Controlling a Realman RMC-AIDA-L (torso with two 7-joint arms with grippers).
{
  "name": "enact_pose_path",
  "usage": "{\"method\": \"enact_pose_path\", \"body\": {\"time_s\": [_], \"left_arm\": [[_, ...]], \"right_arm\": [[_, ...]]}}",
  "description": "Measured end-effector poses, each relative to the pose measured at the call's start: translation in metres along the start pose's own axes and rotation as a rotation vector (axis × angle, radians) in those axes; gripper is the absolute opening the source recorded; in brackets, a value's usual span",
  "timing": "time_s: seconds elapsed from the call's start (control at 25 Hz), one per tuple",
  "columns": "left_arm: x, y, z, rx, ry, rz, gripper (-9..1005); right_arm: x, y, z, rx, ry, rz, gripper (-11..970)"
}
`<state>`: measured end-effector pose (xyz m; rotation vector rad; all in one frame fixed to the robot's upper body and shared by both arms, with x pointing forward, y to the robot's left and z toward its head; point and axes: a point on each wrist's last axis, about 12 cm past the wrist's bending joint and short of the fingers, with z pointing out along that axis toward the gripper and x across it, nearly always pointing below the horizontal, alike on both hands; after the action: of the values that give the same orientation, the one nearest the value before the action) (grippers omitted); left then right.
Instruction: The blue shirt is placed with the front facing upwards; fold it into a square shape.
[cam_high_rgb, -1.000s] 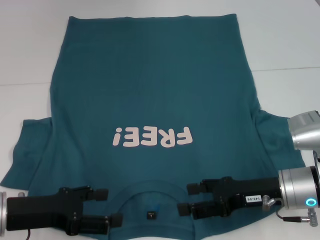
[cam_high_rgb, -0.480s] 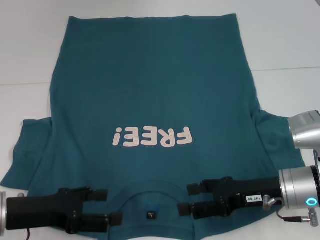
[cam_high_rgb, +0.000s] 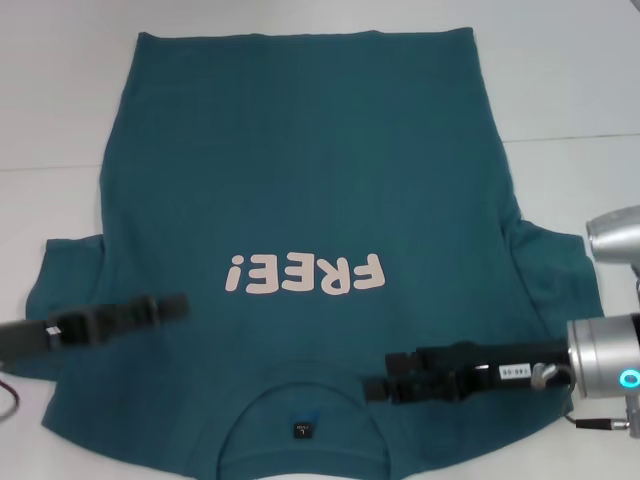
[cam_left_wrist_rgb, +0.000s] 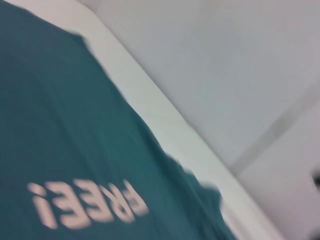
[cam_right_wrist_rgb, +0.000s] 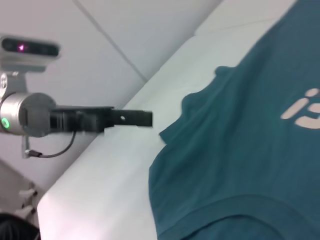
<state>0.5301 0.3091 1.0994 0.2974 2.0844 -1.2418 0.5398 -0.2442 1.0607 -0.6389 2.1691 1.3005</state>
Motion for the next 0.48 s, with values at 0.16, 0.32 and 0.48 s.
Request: {"method": "enact_pose_path", "body": {"time_s": [0.16,0.32,0.48], "left_arm": [[-0.008,0.011,-0.013,-0.066,-0.126,-0.205,949],[-0.012,0.023,-0.021,-0.112,-0.198,-0.381,949],[-0.011,0.035,-0.026,-0.165,-0.265,-0.477,949]], "right_arm": [[-0.010,0.001,-0.007,0.001,-0.025,0.054,915],[-0.020,0.002,-0.012,-0.004,-0.062,0.089,915],[-0.030,0.001,-0.023,0.006,-0.091,0.122,915]]}}
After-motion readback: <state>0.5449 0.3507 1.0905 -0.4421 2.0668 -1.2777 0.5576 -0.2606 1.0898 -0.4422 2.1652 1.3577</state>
